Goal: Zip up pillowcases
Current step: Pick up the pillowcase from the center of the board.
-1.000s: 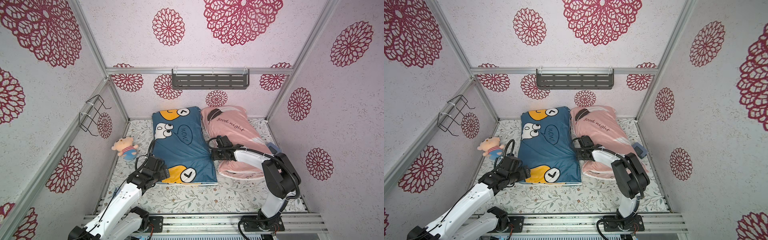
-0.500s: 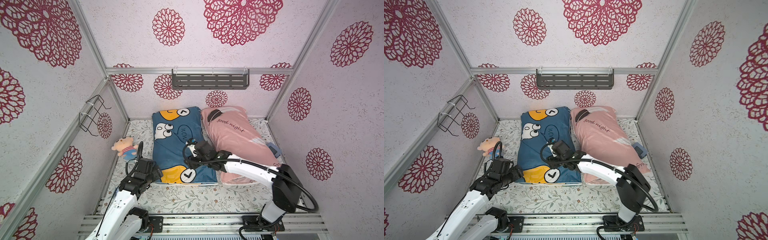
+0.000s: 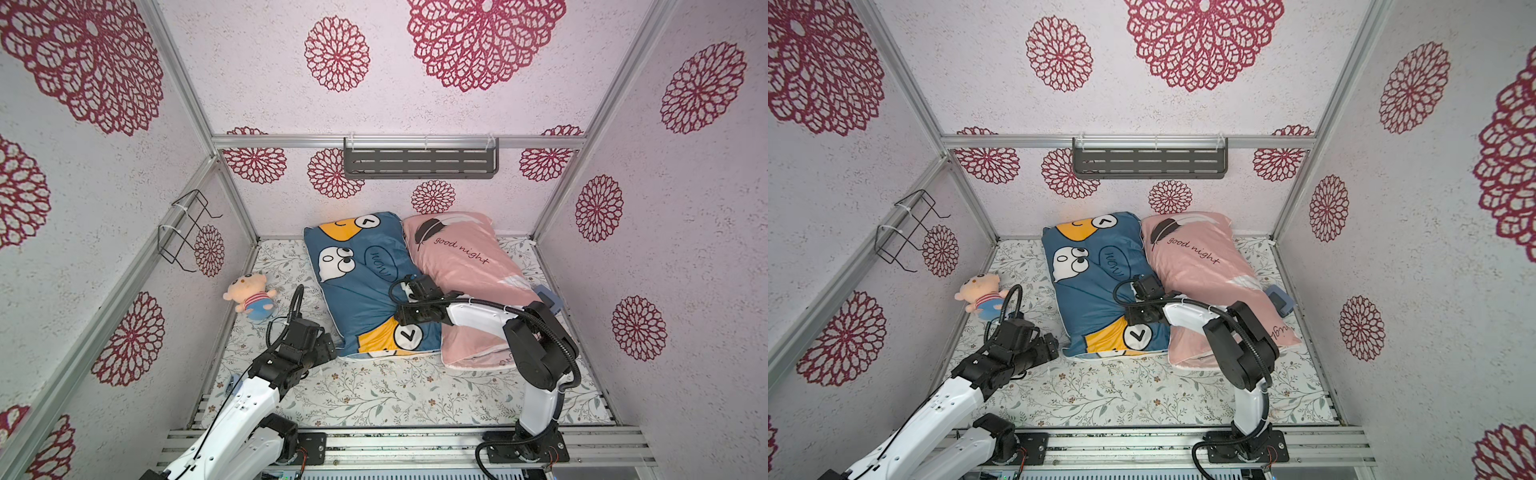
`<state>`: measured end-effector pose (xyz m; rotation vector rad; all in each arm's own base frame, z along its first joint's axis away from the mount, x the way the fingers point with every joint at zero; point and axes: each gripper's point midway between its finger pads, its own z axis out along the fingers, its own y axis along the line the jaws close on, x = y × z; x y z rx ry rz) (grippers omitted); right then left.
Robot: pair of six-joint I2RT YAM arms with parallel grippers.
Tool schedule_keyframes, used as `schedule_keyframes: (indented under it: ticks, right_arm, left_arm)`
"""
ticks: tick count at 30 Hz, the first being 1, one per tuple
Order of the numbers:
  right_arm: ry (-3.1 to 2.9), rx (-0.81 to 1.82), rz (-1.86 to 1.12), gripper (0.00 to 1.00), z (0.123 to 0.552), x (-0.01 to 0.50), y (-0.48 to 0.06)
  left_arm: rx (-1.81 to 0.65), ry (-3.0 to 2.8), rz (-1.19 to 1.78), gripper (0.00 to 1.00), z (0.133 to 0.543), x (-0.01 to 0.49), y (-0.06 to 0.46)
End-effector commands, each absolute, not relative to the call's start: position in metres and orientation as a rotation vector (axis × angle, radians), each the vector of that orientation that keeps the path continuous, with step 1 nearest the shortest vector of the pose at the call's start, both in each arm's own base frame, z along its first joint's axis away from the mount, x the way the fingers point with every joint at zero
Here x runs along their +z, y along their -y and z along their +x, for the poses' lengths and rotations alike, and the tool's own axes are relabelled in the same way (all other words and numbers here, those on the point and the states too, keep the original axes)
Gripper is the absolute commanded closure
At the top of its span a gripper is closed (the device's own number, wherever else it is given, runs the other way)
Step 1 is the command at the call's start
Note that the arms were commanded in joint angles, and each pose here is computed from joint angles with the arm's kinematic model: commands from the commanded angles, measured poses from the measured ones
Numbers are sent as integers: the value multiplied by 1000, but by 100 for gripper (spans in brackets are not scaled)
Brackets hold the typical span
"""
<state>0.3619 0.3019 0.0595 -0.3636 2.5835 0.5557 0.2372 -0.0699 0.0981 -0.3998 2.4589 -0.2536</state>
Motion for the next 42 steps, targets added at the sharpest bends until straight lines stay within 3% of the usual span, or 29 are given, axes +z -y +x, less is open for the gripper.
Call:
schedule_keyframes:
  ticks: [1, 3, 5, 8, 12, 20, 22, 24, 26, 28, 34, 37, 39, 41, 42]
  right_arm:
    - [-2597, 374, -273, 40, 381, 57, -257]
    - [-2592, 373, -273, 40, 385, 63, -255]
    - [-2601, 374, -276, 40, 387, 63, -253]
    - [-2620, 381, -276, 40, 391, 60, -250]
    - [-2617, 389, -286, 40, 393, 63, -251]
    - [-2616, 395, -279, 39, 392, 64, -250]
    - [-2618, 395, -278, 39, 391, 62, -250]
    - [-2617, 393, -278, 39, 392, 62, -250]
    - [-2617, 394, -278, 39, 392, 62, -250]
    - [-2615, 396, -276, 39, 392, 63, -250]
    - [-2621, 405, -276, 39, 391, 60, -250]
    - [-2622, 408, -276, 39, 390, 60, -251]
    - [-2621, 404, -275, 39, 391, 60, -250]
    - [-2621, 406, -276, 39, 391, 61, -251]
    - [-2619, 404, -278, 39, 391, 61, -251]
  left_arm:
    - [-343, -2392, -301, 25, 247, 98, 87]
    - [-414, -2379, -260, 37, 248, 96, 97]
    - [-490, -2366, -212, 43, 246, 97, 109]
    - [-573, -2324, -164, 34, 243, 101, 120]
    - [-560, -2295, -167, 33, 243, 98, 116]
    - [-561, -2326, -103, 53, 249, 88, 124]
    - [-569, -2331, -91, 50, 251, 86, 127]
    - [-574, -2346, -86, 36, 251, 82, 129]
    - [-562, -2360, -84, 29, 251, 79, 128]
    - [-568, -2348, -86, 30, 252, 79, 129]
    - [-579, -2337, -78, 53, 261, 78, 132]
    - [-599, -2352, -64, 59, 263, 76, 138]
    - [-598, -2380, -59, 54, 263, 71, 139]
    - [-588, -2407, -52, 39, 261, 64, 139]
    - [-587, -2411, -53, 39, 261, 63, 139]
